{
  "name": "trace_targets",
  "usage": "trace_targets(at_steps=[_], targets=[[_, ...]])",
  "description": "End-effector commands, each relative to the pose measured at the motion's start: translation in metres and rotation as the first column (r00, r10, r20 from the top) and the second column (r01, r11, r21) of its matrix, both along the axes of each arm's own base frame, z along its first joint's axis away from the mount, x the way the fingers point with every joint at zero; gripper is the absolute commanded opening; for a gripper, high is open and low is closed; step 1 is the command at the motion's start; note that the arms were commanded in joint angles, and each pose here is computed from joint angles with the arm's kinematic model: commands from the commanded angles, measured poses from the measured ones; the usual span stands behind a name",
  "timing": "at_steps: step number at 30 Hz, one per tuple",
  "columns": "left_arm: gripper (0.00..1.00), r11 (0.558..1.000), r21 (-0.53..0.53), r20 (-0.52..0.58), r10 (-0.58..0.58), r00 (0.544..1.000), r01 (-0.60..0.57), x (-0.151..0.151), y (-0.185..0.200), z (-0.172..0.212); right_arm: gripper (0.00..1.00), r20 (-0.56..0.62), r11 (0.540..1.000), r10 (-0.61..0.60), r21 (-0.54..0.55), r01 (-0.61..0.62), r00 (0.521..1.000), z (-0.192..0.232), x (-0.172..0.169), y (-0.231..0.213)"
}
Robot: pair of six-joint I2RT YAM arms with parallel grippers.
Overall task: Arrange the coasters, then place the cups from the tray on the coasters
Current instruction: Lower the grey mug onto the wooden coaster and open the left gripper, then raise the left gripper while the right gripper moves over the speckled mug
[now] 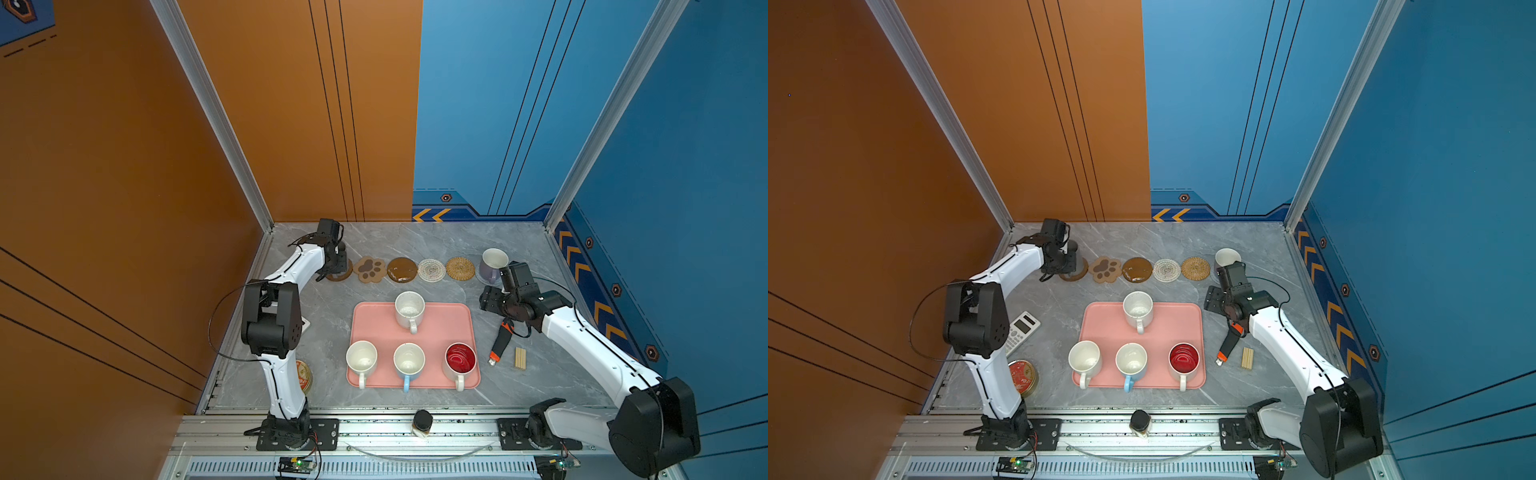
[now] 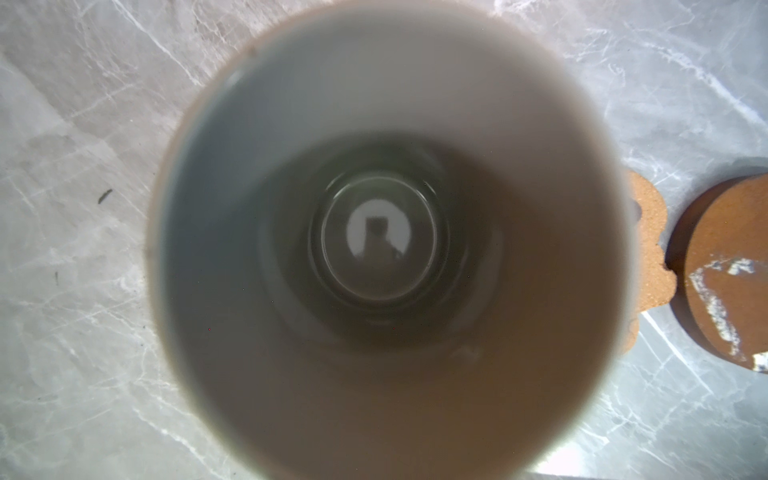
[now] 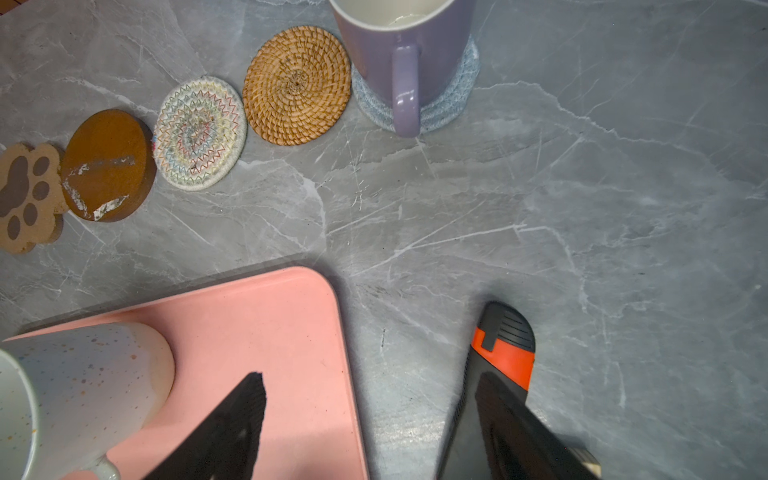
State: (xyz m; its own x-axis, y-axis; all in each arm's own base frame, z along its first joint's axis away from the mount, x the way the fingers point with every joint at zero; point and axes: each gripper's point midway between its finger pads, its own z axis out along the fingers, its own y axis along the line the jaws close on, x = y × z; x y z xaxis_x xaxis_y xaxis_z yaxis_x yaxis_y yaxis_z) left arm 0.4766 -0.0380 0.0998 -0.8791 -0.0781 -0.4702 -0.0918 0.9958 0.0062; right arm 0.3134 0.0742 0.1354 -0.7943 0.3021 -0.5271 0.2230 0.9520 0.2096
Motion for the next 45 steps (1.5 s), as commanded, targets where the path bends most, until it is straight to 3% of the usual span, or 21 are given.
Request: trace_targets(at_steps=[1, 5, 11, 23, 33, 45], targets=[[0.27, 1.000, 0.008, 0.027, 0.005, 1.000, -0.005, 0.004, 0.003, 0.014, 0.79, -0.022, 1.000, 0.000, 0.005, 0.000, 1.000, 0.000, -0.008, 0.001], [0.39, 1.000, 0.013, 0.029, 0.007, 1.000, -0.008, 0.002, 0.004, 0.016, 0.79, -0.017, 1.000, 0.004, 0.006, -0.004, 1.000, 0.002, -0.009, 0.002], [0.46, 1.000, 0.018, 0.046, 0.015, 0.999, -0.016, -0.004, 0.006, 0.028, 0.80, -0.004, 1.000, 0.010, 0.006, -0.010, 1.000, 0.009, -0.013, 0.003], [0.51, 1.000, 0.026, 0.157, -0.009, 0.988, 0.005, -0.031, -0.009, 0.083, 0.84, 0.043, 0.998, 0.059, -0.019, -0.059, 0.997, 0.037, -0.021, 0.017], [0.52, 0.982, -0.027, 0.243, -0.175, 0.954, 0.187, -0.072, -0.076, 0.121, 0.83, 0.047, 0.981, 0.192, -0.036, -0.191, 0.980, 0.056, -0.025, 0.065], [0.59, 0.911, -0.121, 0.369, -0.328, 0.870, 0.395, -0.140, -0.144, 0.152, 0.81, -0.013, 0.932, 0.359, -0.048, -0.359, 0.933, 0.041, -0.039, 0.144]])
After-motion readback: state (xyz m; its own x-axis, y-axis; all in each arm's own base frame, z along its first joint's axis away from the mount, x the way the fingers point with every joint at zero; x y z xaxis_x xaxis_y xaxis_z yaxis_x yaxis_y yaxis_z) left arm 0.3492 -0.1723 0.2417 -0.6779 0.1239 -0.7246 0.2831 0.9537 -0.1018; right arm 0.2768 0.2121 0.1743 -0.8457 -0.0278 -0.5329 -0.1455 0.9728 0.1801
